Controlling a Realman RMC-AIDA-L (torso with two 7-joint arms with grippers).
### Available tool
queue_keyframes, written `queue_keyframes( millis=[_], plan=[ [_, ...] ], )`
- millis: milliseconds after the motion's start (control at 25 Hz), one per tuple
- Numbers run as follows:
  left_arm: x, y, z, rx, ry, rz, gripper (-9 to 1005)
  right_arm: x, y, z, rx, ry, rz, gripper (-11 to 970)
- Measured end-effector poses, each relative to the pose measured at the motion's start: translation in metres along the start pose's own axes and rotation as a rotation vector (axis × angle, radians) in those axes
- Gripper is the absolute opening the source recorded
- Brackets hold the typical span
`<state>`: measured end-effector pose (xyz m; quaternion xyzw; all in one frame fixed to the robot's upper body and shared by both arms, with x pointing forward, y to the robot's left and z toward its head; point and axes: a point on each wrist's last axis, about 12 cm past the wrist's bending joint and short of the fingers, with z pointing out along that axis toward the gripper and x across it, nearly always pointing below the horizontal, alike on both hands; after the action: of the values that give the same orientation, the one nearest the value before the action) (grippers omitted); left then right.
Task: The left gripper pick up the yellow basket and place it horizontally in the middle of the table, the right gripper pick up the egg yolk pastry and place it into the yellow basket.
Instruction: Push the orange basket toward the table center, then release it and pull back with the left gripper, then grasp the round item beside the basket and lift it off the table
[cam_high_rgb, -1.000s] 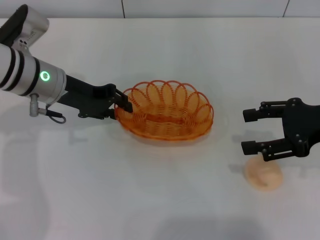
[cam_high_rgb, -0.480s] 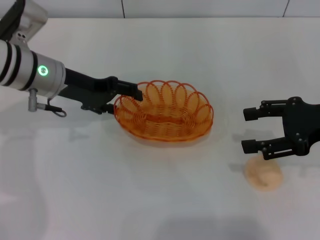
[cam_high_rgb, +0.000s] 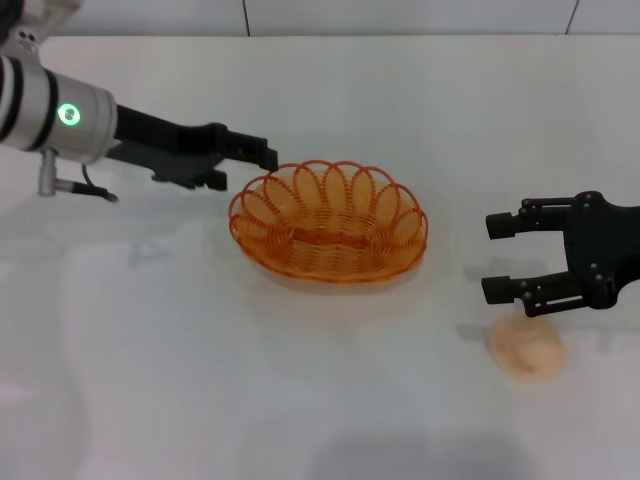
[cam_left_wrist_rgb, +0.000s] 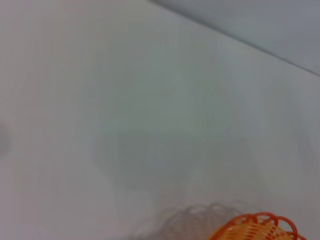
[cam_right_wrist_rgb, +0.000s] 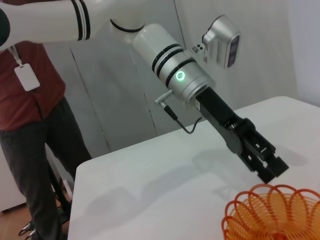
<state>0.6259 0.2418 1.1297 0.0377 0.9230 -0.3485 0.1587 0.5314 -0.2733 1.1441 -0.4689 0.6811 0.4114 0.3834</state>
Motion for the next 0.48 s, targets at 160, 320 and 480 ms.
queue_keyframes(
  millis=[160, 320, 480],
  plan=[
    [-0.006, 0.002, -0.016, -0.017, -0.023, 0.101, 882, 0.002, -0.001, -0.001, 0.014, -0.005, 0.006, 786],
    [-0.008, 0.005, -0.037, -0.034, -0.025, 0.262, 883, 0.004, -0.002, 0.0, 0.029, -0.011, 0.02, 784],
    [-0.005, 0.007, -0.054, -0.035, -0.016, 0.422, 882, 0.006, -0.004, 0.002, 0.043, -0.011, 0.029, 782]
  ],
)
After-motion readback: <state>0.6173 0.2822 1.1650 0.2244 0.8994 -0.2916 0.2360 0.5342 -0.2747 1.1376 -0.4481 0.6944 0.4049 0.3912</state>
